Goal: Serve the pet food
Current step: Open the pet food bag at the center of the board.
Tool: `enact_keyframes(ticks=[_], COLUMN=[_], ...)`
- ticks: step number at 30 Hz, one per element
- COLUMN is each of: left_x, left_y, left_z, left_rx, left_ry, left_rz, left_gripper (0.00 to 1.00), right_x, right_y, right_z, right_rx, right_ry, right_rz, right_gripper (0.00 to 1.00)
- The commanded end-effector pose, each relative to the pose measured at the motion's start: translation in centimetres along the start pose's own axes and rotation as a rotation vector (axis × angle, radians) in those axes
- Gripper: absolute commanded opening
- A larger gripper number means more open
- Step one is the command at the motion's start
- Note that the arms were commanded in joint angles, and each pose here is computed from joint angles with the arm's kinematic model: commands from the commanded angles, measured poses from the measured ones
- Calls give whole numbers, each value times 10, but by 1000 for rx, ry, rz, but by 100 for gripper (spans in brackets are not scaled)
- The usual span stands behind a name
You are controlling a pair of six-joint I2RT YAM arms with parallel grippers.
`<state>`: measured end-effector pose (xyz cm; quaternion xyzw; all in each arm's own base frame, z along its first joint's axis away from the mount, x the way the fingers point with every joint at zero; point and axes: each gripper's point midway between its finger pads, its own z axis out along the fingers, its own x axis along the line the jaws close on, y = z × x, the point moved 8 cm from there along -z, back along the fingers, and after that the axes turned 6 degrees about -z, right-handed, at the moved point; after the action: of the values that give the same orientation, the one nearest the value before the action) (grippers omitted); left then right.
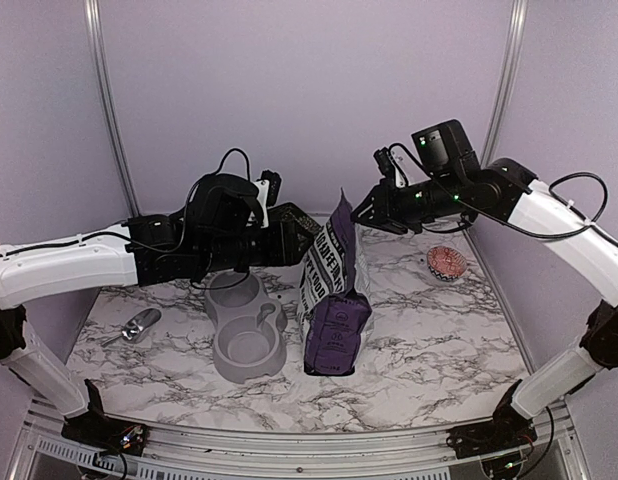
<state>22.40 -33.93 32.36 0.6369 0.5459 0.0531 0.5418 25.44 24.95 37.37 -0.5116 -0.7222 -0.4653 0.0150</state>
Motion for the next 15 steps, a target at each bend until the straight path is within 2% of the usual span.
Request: enact_keyframes(ticks=[1,7,15], left_x=[-1,-1,-1], left_y=[8,7,7], left_z=[-7,-6,-5], left_rx=[-37,-34,-33], left_ry=[-15,-15,-18], left_rz=[-13,-13,-16], left_gripper=[55,55,55], right_x=[5,0,-7], right_y=[4,-2,-8], right_z=[-4,-1,-1], right_rx=[-18,-9,-1], right_ry=[-5,-21,-61], right_rz=[-7,-8,-7], right_gripper=[21,12,10])
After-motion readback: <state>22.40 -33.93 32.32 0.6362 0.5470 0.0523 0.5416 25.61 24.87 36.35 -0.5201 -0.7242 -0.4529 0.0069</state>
